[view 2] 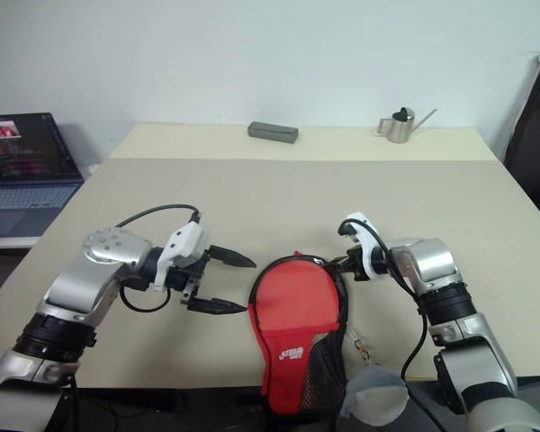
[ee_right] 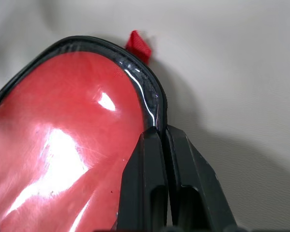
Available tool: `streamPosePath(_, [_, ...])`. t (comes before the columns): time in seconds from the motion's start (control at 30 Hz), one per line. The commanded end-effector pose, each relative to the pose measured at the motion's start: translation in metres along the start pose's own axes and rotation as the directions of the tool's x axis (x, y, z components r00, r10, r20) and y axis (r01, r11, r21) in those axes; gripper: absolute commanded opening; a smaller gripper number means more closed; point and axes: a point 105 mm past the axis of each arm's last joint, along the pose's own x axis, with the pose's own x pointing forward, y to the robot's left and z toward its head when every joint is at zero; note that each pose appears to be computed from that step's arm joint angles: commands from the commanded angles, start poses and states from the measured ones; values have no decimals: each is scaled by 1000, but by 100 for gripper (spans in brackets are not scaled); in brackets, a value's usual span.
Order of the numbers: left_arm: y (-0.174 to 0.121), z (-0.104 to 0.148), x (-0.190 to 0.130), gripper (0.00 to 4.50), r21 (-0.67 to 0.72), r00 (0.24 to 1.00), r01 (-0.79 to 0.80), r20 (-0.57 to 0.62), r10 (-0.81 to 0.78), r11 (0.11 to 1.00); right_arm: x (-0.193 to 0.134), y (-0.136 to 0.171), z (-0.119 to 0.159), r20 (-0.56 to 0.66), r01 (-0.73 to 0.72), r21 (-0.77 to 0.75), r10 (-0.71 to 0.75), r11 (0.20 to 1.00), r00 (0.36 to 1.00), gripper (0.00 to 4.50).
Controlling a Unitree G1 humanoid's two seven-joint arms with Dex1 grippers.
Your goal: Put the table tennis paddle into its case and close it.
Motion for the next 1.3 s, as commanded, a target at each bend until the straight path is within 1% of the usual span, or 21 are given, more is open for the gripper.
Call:
streamPosePath(0.03, [4, 10, -6, 450, 46, 1000, -13, 16, 13, 999, -22, -31, 18, 74, 177, 37, -179, 984, 981, 4])
streamPosePath(0.27, [5, 13, -3, 450, 54, 1000, -8, 23, 7, 999, -40, -51, 31, 128, 283, 86, -292, 955, 948, 4])
streamPosePath(0.4, [6, 13, -1, 450, 57, 1000, -5, 24, 4, 998, -45, -56, 34, 134, 307, 89, -317, 947, 939, 4])
streamPosePath(0.6, [6, 14, 0, 450, 60, 1000, -2, 24, 0, 998, -39, -50, 32, 122, 294, 54, -298, 954, 947, 4])
streamPosePath(0.73, [6, 14, 1, 450, 60, 1000, 0, 25, -2, 998, -34, -41, 31, 111, 247, 49, -251, 968, 962, 4])
streamPosePath(0.8, [6, 14, 1, 450, 61, 1000, 1, 26, -2, 998, -32, -37, 32, 114, 225, 47, -229, 973, 967, 46])
streamPosePath(0.87, [6, 14, 1, 450, 60, 1000, 0, 28, -2, 998, -28, -31, 34, 120, 206, 22, -207, 978, 971, 98])
streamPosePath(0.9, [6, 14, 2, 450, 60, 1000, 0, 28, -2, 998, -26, -28, 35, 125, 191, 8, -190, 982, 974, 139])
streamPosePath(1.03, [6, 13, 2, 450, 60, 1000, 0, 29, -1, 998, -20, -13, 42, 146, 130, -21, -126, 991, 981, 276])
streamPosePath(1.1, [7, 13, 3, 450, 59, 1000, 0, 30, -2, 998, -21, -14, 44, 150, 149, -67, -138, 987, 979, 338])
streamPosePath(1.13, [7, 13, 3, 450, 57, 1000, 1, 31, -3, 998, -24, -17, 47, 166, 177, -87, -161, 980, 973, 338])
streamPosePath(1.2, [9, 13, 5, 450, 53, 999, 1, 37, -3, 999, -38, -27, 61, 233, 236, -74, -213, 969, 949, 338])
streamPosePath(1.3, [18, 19, 9, 450, 57, 998, -15, 62, 11, 998, -71, -33, 77, 314, 286, -91, -245, 954, 917, 338])
